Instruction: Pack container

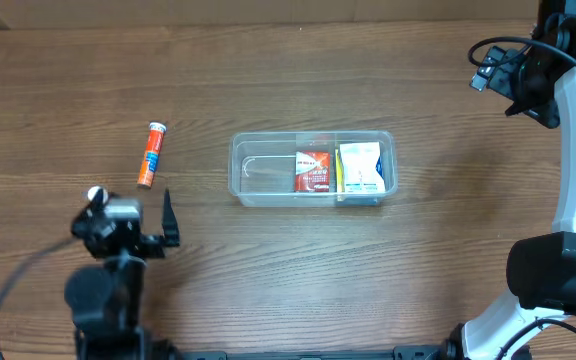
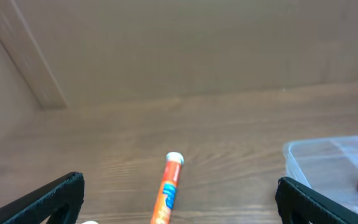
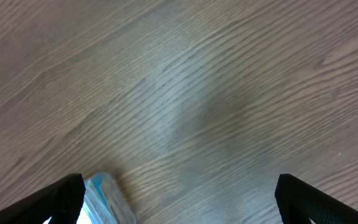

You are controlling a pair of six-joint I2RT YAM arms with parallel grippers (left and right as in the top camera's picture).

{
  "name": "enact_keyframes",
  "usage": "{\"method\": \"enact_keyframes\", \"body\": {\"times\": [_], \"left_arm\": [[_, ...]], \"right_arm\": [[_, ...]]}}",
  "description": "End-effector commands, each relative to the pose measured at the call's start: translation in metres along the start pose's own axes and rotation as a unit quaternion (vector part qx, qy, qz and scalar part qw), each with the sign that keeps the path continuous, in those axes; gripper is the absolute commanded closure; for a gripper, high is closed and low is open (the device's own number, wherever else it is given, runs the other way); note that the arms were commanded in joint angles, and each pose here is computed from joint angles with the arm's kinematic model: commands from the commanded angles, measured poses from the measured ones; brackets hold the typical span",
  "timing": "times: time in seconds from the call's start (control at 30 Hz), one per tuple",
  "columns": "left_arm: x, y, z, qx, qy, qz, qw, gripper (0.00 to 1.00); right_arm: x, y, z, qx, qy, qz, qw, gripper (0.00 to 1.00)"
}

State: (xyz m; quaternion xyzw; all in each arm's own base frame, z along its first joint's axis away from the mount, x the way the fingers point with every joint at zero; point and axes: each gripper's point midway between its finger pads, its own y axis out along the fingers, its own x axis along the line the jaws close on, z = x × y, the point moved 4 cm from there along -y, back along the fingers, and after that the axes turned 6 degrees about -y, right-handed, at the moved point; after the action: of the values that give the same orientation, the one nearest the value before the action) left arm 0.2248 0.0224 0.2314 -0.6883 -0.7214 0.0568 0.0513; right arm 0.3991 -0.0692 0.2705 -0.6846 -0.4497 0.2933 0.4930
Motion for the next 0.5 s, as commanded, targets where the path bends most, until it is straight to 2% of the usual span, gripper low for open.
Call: {"method": "enact_keyframes", "body": {"times": [0.0, 0.13, 0.17, 0.27, 0.33, 0.4, 0.47], "left_arm": [[0.006, 0.041, -0.035, 0.079, -0.052, 0.051, 0.994, 0.00], [0.024, 0.099, -0.037, 0.207, -0.101, 0.064, 0.971, 0.00], [0.028, 0.115, -0.028, 0.248, -0.114, 0.062, 0.960, 0.00], [0.038, 0.145, 0.010, 0.308, -0.130, 0.051, 0.941, 0.00], [0.029, 0.163, 0.029, 0.317, -0.134, 0.101, 0.933, 0.00], [0.020, 0.181, 0.030, 0.286, -0.134, 0.159, 0.936, 0.00], [0.022, 0.190, 0.033, 0.274, -0.117, 0.155, 0.942, 0.00]], "right_arm": [[-0.001, -0.017, -0.005, -0.027, 0.000, -0.004, 1.000, 0.00], [-0.001, -0.017, -0.005, -0.027, 0.000, -0.004, 1.000, 0.00], [-0.001, -0.017, -0.005, -0.027, 0.000, -0.004, 1.000, 0.00], [-0.001, -0.017, -0.005, -0.026, 0.000, -0.004, 1.000, 0.00], [-0.001, -0.017, -0.005, -0.027, 0.000, -0.004, 1.000, 0.00], [-0.001, -0.017, -0.005, -0.027, 0.000, -0.004, 1.000, 0.00], [-0.001, -0.017, -0.005, -0.027, 0.000, -0.004, 1.000, 0.00]]}}
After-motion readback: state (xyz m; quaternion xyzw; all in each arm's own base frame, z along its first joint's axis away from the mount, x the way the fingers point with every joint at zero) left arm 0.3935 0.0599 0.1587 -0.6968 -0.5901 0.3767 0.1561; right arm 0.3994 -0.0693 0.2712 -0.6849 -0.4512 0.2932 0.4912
